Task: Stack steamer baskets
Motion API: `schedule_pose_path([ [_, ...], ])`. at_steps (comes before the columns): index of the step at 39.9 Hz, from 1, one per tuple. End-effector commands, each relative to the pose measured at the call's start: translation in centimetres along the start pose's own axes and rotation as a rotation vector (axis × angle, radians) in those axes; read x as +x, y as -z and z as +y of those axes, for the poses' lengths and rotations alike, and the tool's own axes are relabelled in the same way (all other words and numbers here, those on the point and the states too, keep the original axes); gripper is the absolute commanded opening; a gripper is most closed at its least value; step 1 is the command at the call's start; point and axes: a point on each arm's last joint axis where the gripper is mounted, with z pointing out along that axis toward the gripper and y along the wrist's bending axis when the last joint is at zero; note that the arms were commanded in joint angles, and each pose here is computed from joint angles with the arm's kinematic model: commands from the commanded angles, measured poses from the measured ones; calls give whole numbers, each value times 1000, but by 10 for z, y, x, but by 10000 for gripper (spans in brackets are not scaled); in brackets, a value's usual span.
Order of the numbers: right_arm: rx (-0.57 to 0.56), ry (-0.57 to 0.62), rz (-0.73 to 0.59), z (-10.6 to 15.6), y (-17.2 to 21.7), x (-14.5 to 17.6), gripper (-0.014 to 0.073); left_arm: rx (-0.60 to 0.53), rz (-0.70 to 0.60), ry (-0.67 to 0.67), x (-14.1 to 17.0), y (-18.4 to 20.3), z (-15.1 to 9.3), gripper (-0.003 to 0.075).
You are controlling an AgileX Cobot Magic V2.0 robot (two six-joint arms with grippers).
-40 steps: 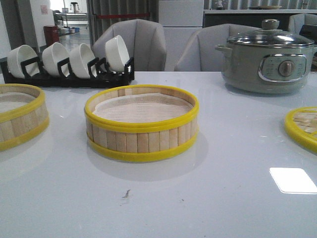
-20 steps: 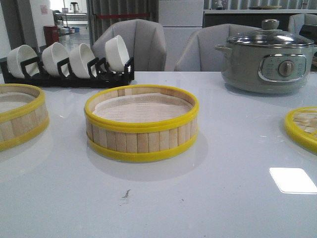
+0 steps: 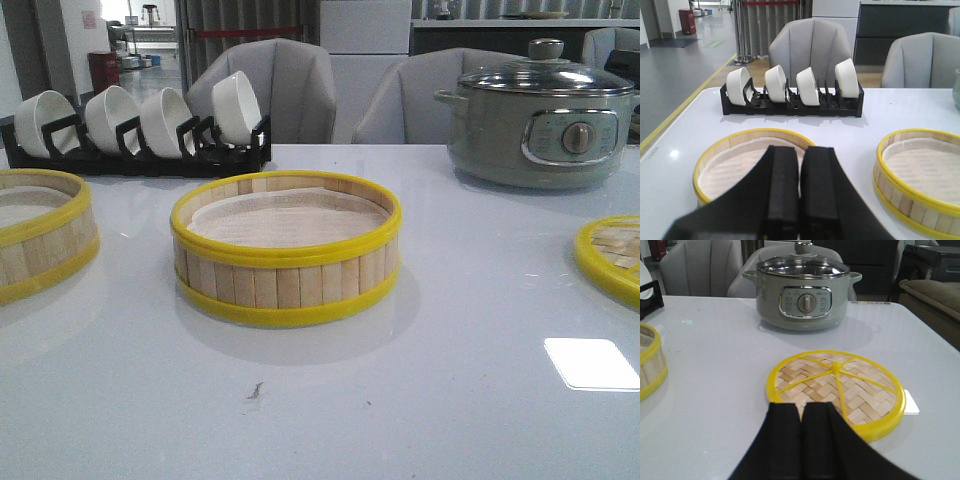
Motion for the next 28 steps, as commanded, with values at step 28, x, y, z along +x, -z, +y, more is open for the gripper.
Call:
schedule_pose_path([
  [28,5,12,-128,0,3,-15,55,-20,144,-69,-120,-78,-3,83],
])
